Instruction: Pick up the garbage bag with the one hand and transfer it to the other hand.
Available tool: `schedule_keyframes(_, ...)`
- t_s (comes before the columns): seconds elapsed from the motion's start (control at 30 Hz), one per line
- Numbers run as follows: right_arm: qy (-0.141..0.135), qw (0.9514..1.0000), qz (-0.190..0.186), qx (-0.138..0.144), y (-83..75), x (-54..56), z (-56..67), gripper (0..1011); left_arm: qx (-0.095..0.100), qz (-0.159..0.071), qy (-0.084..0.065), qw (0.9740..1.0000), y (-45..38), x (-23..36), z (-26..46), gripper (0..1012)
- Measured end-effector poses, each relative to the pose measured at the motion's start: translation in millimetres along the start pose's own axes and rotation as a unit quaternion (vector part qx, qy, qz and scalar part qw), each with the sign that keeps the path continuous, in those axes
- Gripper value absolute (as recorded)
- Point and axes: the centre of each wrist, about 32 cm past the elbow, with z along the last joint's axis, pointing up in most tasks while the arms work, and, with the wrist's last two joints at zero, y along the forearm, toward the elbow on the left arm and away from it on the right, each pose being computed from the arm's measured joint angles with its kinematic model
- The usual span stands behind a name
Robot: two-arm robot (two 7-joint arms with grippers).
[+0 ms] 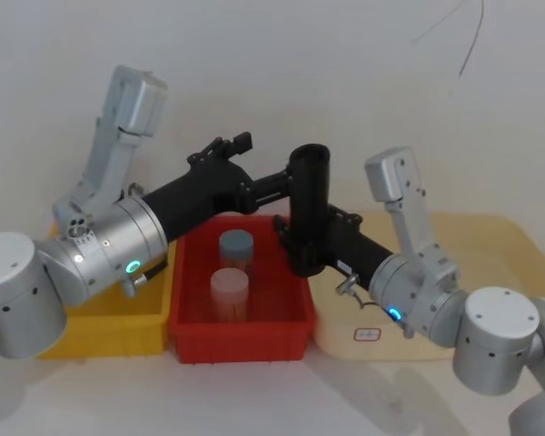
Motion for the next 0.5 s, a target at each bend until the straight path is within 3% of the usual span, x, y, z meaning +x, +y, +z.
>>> schedule_keyframes(0.2, -0.007, 0.9997, -0.022, -0.006, -2.2, 13.1, 4.6, 538, -0.01, 0.005, 0.002, 0.9999, 8.0, 2.6, 5.0, 1001)
schedule_keyframes(0.5, -0.033, 0.9976, -0.056, -0.024, -10.6, 34.6, 12.8, 538, -0.015, 0.042, -0.004, 0.999, 23.2, 6.7, 6.3, 1001)
